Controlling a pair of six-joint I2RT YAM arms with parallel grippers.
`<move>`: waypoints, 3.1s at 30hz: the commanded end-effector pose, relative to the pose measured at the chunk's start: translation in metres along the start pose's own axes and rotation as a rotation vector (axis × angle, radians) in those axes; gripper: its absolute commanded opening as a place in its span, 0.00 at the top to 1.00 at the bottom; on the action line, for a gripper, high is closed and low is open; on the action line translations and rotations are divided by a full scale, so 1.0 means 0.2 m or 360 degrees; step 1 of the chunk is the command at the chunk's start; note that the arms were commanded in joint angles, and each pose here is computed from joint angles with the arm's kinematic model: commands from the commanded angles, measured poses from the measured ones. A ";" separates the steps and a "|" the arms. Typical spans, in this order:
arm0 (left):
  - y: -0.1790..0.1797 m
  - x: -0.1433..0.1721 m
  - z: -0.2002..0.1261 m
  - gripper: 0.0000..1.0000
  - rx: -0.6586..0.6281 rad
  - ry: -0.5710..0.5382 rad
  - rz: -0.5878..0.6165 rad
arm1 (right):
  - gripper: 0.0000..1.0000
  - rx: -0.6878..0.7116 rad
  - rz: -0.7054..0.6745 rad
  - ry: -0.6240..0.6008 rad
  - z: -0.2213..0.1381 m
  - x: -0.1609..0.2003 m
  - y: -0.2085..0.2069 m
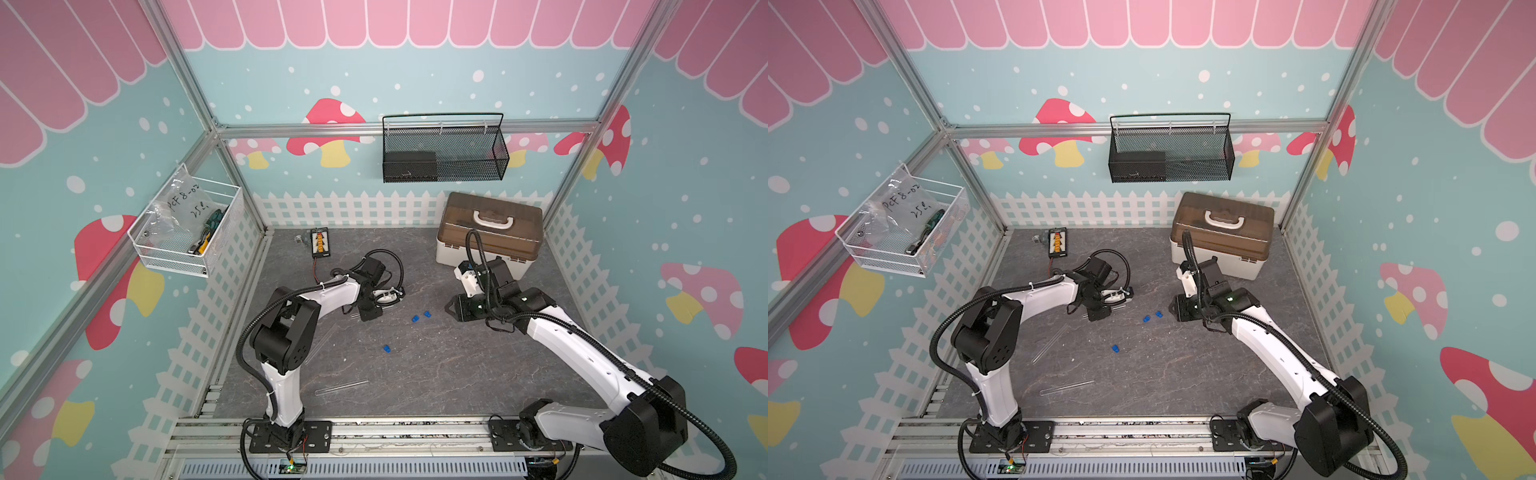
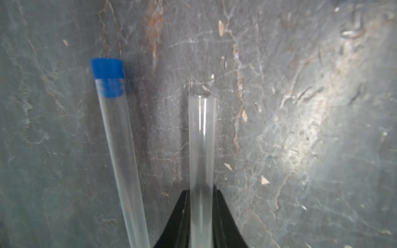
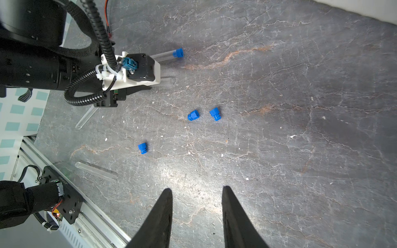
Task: Insert stoppers into test tubes
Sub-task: Pick up the test tube at the center of the board.
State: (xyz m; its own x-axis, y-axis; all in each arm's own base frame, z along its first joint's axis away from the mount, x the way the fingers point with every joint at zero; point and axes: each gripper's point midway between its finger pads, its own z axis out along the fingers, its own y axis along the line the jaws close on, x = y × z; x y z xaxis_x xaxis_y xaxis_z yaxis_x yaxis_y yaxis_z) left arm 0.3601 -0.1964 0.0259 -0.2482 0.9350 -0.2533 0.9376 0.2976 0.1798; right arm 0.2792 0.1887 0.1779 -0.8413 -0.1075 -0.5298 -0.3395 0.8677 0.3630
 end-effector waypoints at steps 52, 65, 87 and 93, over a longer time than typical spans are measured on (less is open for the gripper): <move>-0.37 -0.47 -0.48 0.84 0.0075 -0.1189 0.0338 | 0.66 -0.0589 0.0220 0.0353 0.36 -0.04 0.38; -0.37 -0.49 -0.48 0.84 0.0098 -0.1216 0.0306 | 0.69 -0.0604 0.0226 0.0362 0.37 -0.04 0.39; -0.36 -0.49 -0.47 0.84 0.0117 -0.1209 0.0266 | 0.86 -0.0615 0.0224 0.0372 0.37 -0.02 0.40; -0.36 -0.49 -0.47 0.81 0.0106 -0.1199 0.0265 | 0.89 -0.0633 0.0221 0.0362 0.35 -0.03 0.42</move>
State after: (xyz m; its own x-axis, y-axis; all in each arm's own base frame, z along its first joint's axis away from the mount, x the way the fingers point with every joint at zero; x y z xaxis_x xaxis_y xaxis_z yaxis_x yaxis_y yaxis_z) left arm 0.2941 -0.2861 0.1246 0.0972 0.5861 -0.8044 0.9651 0.1418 0.2200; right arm 0.2889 0.2909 0.1521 -0.9486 -0.1363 -0.2856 -0.3026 0.6545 0.6928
